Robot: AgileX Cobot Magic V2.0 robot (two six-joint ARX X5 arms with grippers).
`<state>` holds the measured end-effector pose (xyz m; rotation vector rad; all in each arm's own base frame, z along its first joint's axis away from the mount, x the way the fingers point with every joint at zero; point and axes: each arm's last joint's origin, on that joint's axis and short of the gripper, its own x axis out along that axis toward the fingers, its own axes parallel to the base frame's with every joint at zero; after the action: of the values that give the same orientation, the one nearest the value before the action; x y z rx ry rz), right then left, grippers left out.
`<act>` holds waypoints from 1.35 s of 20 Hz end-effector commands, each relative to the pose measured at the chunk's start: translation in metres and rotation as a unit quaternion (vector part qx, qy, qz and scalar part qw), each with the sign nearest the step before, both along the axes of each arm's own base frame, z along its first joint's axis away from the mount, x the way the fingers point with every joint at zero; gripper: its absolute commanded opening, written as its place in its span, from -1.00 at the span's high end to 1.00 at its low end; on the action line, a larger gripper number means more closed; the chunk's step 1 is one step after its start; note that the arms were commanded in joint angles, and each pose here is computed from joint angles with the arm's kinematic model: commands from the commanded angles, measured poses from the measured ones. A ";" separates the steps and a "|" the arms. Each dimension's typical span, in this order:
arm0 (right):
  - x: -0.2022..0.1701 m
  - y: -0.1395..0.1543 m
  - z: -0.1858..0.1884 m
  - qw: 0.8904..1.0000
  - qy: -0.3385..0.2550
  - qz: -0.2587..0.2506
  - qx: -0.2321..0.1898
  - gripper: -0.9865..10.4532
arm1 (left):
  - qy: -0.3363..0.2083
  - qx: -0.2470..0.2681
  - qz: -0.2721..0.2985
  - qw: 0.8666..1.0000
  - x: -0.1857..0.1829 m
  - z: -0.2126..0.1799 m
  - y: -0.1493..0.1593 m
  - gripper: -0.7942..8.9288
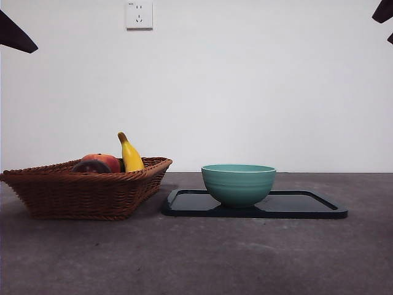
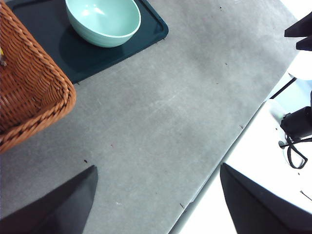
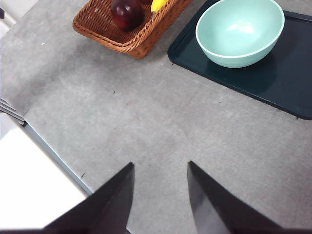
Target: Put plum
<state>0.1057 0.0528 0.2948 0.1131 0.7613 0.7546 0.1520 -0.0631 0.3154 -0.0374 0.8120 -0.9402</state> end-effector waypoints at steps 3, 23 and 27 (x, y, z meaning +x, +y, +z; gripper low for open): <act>0.002 0.001 0.002 0.999 0.013 -0.027 0.016 0.52 | -0.019 -0.002 -0.010 1.000 0.001 0.007 -0.001 0.01; 0.201 0.043 0.015 0.985 0.083 -0.143 -0.053 0.36 | -0.021 -0.002 -0.010 1.000 0.001 0.007 -0.001 0.01; 0.230 0.051 -0.017 0.982 0.110 -0.141 -0.066 0.36 | -0.021 -0.002 -0.010 1.000 0.001 0.007 -0.001 0.01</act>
<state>0.3322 0.1017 0.2752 0.1969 0.9968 0.4135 0.1521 -0.0631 0.3155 -0.0345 0.8094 -0.9415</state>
